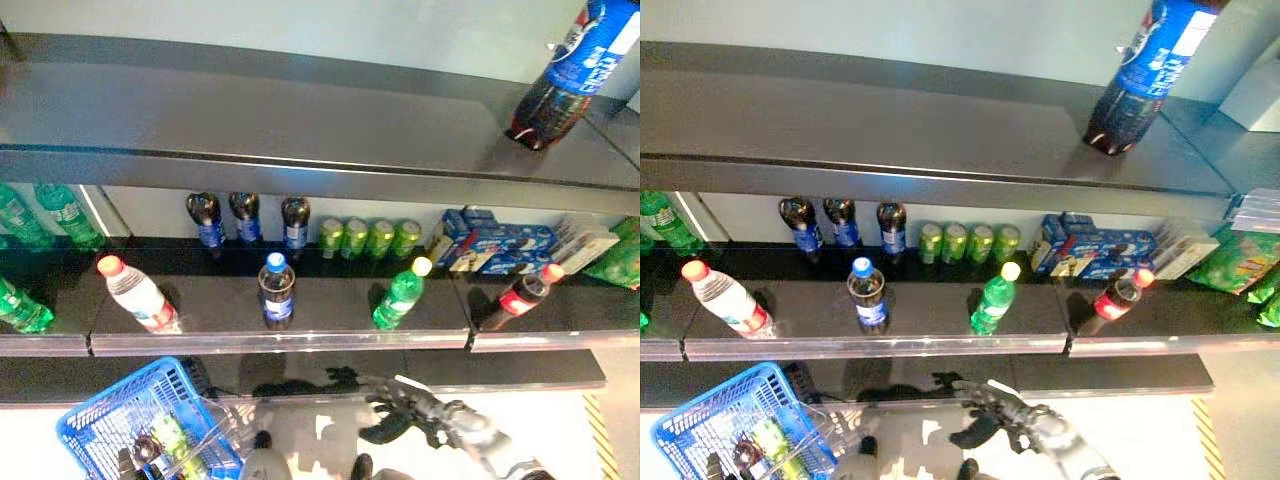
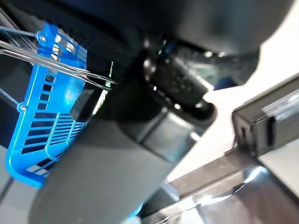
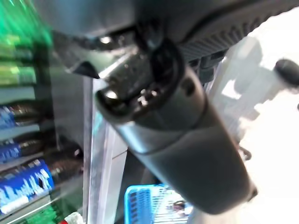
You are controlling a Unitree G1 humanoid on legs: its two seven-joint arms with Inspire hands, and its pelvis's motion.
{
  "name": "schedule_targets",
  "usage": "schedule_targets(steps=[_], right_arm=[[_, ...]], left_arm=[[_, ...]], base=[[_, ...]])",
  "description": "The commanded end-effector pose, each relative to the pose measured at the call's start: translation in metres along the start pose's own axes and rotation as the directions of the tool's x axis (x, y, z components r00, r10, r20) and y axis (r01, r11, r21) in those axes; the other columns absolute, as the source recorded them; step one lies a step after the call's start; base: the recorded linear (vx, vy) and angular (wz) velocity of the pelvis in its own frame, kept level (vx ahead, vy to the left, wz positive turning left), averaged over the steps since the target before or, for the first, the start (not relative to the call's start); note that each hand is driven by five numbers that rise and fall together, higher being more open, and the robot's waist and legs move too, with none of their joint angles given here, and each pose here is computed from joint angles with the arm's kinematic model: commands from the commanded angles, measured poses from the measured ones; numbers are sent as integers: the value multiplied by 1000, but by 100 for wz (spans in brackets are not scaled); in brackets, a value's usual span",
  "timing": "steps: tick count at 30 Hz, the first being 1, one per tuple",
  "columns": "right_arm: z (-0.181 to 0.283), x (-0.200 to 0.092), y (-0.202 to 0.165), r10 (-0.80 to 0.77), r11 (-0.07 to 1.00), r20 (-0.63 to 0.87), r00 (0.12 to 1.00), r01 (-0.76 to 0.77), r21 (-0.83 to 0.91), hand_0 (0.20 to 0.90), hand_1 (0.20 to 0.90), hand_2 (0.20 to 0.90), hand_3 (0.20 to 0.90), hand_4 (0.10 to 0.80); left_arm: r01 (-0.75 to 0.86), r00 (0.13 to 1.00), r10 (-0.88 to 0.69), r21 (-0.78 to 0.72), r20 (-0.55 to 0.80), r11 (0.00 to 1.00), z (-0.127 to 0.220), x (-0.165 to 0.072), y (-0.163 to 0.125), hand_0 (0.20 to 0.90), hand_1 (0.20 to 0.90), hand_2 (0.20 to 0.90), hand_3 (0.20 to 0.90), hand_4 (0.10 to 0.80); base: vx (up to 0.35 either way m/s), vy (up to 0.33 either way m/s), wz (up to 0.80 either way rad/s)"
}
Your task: Pick up the drink and place into the basket.
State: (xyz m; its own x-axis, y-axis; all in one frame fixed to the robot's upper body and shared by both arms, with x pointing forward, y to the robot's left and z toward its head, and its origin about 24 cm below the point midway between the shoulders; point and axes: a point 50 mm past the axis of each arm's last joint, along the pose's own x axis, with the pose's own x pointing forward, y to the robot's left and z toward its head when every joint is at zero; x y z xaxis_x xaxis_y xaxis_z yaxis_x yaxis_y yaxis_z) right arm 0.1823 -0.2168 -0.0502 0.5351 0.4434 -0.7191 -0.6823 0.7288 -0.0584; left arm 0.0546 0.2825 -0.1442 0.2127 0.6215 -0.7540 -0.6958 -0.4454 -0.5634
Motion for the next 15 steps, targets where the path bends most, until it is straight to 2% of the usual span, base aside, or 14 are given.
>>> schedule_targets(steps=[1, 4, 6, 8, 10, 13, 14, 15], right_arm=[[64, -13, -8, 124, 989, 273, 954, -96, -112, 900, 900, 900, 900, 800], [106, -45, -11, 239, 958, 421, 875, -141, -250, 900, 900, 900, 900, 800], [119, -56, -11, 275, 943, 479, 834, -138, -302, 900, 900, 900, 900, 800], [149, -82, -13, 307, 920, 604, 735, -66, -388, 900, 900, 900, 900, 800], [158, -91, -16, 277, 927, 652, 706, -18, -374, 900, 900, 900, 900, 800], [175, -122, -34, 84, 957, 837, 541, 189, -218, 900, 900, 900, 900, 800], [177, -133, -40, 2, 965, 891, 455, 232, -121, 900, 900, 900, 900, 800], [177, -135, -42, -22, 967, 902, 430, 238, -91, 900, 900, 900, 900, 800]], left_arm=[[183, 980, -189, 82, 65, 980, 26, 12, -46, 300, 300, 300, 200, 100], [188, 977, -194, 68, 88, 980, 34, 12, -39, 300, 300, 300, 200, 100], [197, 976, -201, 59, 88, 979, 34, 11, -38, 300, 300, 300, 200, 100], [208, 974, -211, 49, 85, 977, 32, 11, -40, 300, 300, 300, 200, 100], [211, 973, -214, 48, 81, 976, 29, 11, -41, 300, 300, 300, 200, 100], [221, 972, -224, 47, 73, 974, 22, 10, -44, 300, 300, 300, 200, 100], [224, 971, -227, 48, 70, 973, 20, 9, -45, 300, 300, 300, 200, 100], [224, 971, -227, 50, 70, 973, 19, 9, -45, 300, 300, 300, 200, 100]], base=[[-24, 35, 25], [-18, 57, -2], [-15, 53, -20], [-13, 126, -27], [-9, 119, -31], [15, 132, -13], [21, 87, -9], [12, 81, -5]])
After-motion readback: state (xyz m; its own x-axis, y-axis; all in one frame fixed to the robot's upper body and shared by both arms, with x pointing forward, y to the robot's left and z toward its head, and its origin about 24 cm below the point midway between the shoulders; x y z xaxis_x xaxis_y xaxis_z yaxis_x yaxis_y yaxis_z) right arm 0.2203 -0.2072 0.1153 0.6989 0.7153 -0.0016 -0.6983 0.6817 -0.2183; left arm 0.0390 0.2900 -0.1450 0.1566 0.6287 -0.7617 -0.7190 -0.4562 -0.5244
